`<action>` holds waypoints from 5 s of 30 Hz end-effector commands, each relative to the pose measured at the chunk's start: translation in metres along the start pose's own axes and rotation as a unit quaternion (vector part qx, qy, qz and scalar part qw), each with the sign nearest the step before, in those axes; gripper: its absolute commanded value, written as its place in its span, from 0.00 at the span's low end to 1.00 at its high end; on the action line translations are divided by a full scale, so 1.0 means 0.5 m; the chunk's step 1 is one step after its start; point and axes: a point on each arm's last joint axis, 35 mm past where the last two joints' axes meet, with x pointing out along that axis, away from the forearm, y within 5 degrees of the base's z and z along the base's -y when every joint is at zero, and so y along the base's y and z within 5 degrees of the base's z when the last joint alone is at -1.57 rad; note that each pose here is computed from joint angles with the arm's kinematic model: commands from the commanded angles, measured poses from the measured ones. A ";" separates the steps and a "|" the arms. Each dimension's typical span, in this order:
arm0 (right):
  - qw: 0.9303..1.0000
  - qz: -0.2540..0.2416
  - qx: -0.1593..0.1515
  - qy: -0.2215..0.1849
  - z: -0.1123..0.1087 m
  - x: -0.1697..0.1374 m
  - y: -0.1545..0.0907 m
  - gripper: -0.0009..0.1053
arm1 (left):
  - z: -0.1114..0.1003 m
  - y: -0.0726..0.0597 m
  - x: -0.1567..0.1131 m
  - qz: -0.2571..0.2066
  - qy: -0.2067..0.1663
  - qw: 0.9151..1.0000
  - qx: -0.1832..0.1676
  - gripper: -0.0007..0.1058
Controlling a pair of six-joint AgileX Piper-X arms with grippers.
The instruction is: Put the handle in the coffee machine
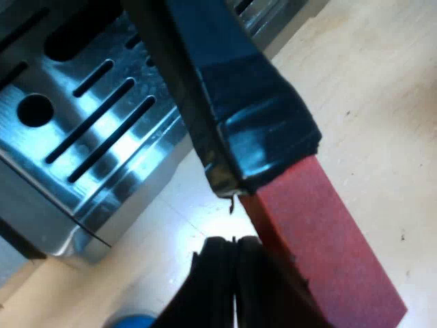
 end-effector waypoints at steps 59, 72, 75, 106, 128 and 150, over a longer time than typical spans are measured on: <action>0.994 0.033 0.014 0.107 0.082 0.001 -0.083 0.60 | -0.006 -0.078 -0.060 0.028 -0.013 0.991 0.130 0.04; 0.993 0.035 0.029 0.107 0.082 0.001 -0.082 0.60 | -0.060 -0.083 -0.157 0.081 -0.066 0.992 0.073 1.00; 0.994 0.036 0.028 0.099 0.085 0.003 -0.083 0.60 | -0.073 -0.079 -0.185 0.107 -0.094 0.988 0.056 1.00; 0.933 -0.194 0.208 0.220 0.067 -0.112 -0.478 0.60 | -0.016 -0.166 -0.415 0.236 -0.347 0.908 -0.013 1.00; 0.950 -0.240 0.146 0.138 0.102 -0.338 -0.337 0.60 | -0.176 -0.290 -0.455 0.230 -0.413 0.880 -0.038 1.00; 0.957 -0.237 0.134 0.100 0.017 -0.443 -0.186 0.60 | -0.341 -0.370 -0.431 0.220 -0.389 0.893 0.057 1.00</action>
